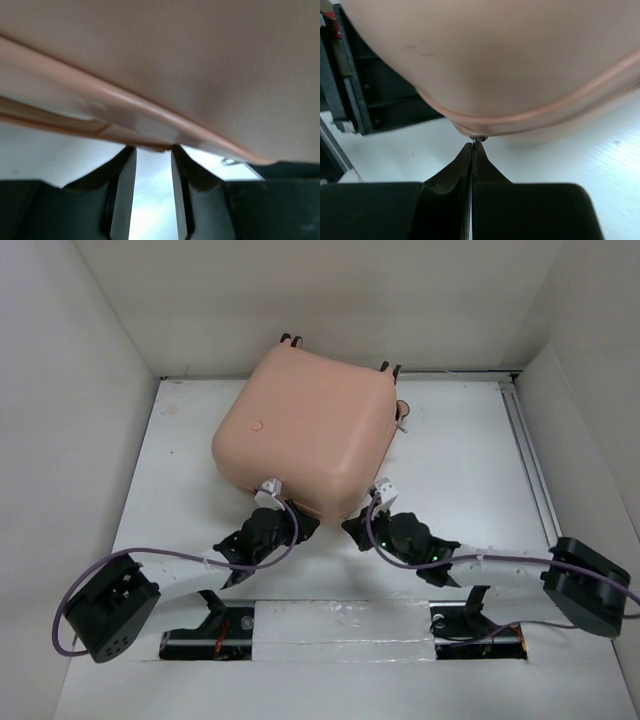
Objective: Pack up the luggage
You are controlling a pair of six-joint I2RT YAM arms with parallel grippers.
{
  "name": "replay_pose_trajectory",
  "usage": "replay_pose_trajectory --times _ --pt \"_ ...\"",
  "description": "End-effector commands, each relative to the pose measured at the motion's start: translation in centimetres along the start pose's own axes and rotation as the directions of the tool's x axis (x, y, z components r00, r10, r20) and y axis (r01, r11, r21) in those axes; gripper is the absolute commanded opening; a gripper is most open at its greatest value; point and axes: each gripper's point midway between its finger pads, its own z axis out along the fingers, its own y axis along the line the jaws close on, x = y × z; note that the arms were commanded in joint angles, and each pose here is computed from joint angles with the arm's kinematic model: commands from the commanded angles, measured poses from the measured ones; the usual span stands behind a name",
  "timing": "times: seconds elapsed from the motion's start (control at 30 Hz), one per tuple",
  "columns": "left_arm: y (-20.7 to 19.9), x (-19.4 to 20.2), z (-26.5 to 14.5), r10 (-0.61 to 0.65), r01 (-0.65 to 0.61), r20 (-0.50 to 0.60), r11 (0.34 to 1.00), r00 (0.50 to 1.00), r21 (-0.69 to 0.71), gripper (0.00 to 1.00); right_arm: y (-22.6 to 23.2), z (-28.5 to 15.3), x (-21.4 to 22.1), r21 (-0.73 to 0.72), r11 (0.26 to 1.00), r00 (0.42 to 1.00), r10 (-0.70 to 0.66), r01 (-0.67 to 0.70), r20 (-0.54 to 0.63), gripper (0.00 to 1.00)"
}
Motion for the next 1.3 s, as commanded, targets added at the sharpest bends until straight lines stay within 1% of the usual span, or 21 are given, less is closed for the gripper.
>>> replay_pose_trajectory --times 0.0,0.17,0.3,0.33,0.43,0.5,0.53,0.67,0.7,0.8,0.83,0.87,0.93,1.0,1.03,1.07,1.1,1.13,1.17,1.23,1.27 --pt "-7.3 -5.8 1.3 -0.007 -0.028 0.165 0.978 0.986 0.208 0.27 7.4 0.8 3.0 -0.174 0.981 0.991 0.064 -0.085 -0.12 0.0" --pt "-8.1 -5.8 1.7 -0.006 -0.03 0.153 0.973 0.988 0.23 0.26 11.4 4.3 1.1 -0.169 0.971 0.985 0.171 -0.171 -0.014 0.0" --pt "-8.2 -6.1 0.4 0.03 -0.067 0.159 0.97 0.987 0.234 0.34 9.8 3.7 0.6 -0.103 0.979 0.983 0.179 -0.174 0.045 0.0" --pt "-8.6 -6.8 -0.6 0.033 -0.077 0.181 0.967 0.983 0.242 0.47 9.3 3.2 0.5 -0.093 0.978 0.98 0.19 -0.185 0.055 0.0" --pt "-7.6 -8.0 -3.2 0.062 -0.12 0.257 0.969 0.964 0.217 0.69 7.7 1.2 0.3 -0.065 0.978 0.977 0.201 -0.196 0.073 0.0" --pt "-7.3 -8.1 -4.8 0.082 -0.151 0.287 0.962 0.954 0.226 0.89 6.7 0.3 1.1 -0.045 0.982 0.981 0.187 -0.185 0.05 0.0" --pt "-7.7 -8.7 -5.6 0.106 -0.186 0.316 0.954 0.943 0.236 0.93 7.3 -0.3 0.2 -0.072 0.978 0.978 0.199 -0.195 0.064 0.0" --pt "-9.6 -14.7 -10.1 0.043 -0.154 0.485 0.969 0.874 0.192 0.94 7.2 -1.3 0.2 -0.082 0.979 0.98 0.193 -0.189 0.041 0.0" --pt "-7.7 -16.5 -10.4 0.013 -0.071 0.544 0.994 0.839 0.086 0.89 7.4 -1.3 0.3 -0.089 0.978 0.981 0.192 -0.188 0.035 0.0" --pt "-7.8 -20.9 -12.7 -0.127 0.1 0.678 0.992 0.724 0.079 0.69 7.6 -1.3 0.2 -0.097 0.979 0.983 0.183 -0.179 0.029 0.0" --pt "-7.4 -23.2 -14.0 -0.14 0.158 0.745 0.986 0.652 0.048 0.62 7.8 -1.3 0.3 -0.107 0.978 0.983 0.182 -0.179 0.021 0.0" --pt "-7.4 -24.5 -14.6 -0.147 0.193 0.773 0.981 0.617 0.033 0.61 7.8 -1.4 0.3 -0.106 0.978 0.983 0.181 -0.178 0.019 0.0" --pt "-5.4 -26.5 -14.6 -0.053 0.251 0.814 0.961 0.578 -0.116 0.61 7.8 -2.2 0.1 -0.127 0.973 0.98 0.196 -0.192 0.022 0.0" --pt "-6.2 -29.4 -15.7 -0.05 0.283 0.847 0.952 0.53 -0.12 0.61 7.3 -3.3 -0.2 -0.139 0.97 0.977 0.209 -0.201 0.048 0.0" --pt "-4.7 -30.4 -14.7 0.009 0.296 0.844 0.935 0.536 -0.198 0.61 7.1 -3.7 -0.2 -0.14 0.967 0.974 0.22 -0.212 0.048 0.0" --pt "-4.7 -31.1 -13.8 0.019 0.278 0.824 0.937 0.566 -0.212 0.65 6.4 -4.2 0.2 -0.12 0.971 0.976 0.212 -0.206 0.039 0.0" --pt "-5.5 -33.0 -13.9 0.015 0.273 0.824 0.94 0.566 -0.204 0.66 5.8 -4.6 0.5 -0.103 0.974 0.978 0.207 -0.203 0.038 0.0" --pt "-2.2 -34.4 -12.3 0.059 0.313 0.804 0.902 0.592 -0.297 0.66 6.1 -5.6 -1.0 -0.131 0.965 0.969 0.238 -0.228 0.067 0.0" --pt "-1.3 -34.3 -10.8 0.053 0.286 0.744 0.903 0.667 -0.321 0.66 5.0 -6.1 -0.2 -0.092 0.972 0.974 0.222 -0.216 0.049 0.0" --pt "1.0 -35.9 -10.3 -0.002 0.345 0.742 0.886 0.671 -0.309 0.65 4.4 -7.7 -1.3 -0.107 0.966 0.964 0.245 -0.235 0.099 0.0" --pt "4.0 -36.5 -10.3 -0.016 0.388 0.747 0.861 0.665 -0.327 0.63 4.3 -8.1 -1.5 -0.117 0.964 0.961 0.252 -0.239 0.109 0.0"
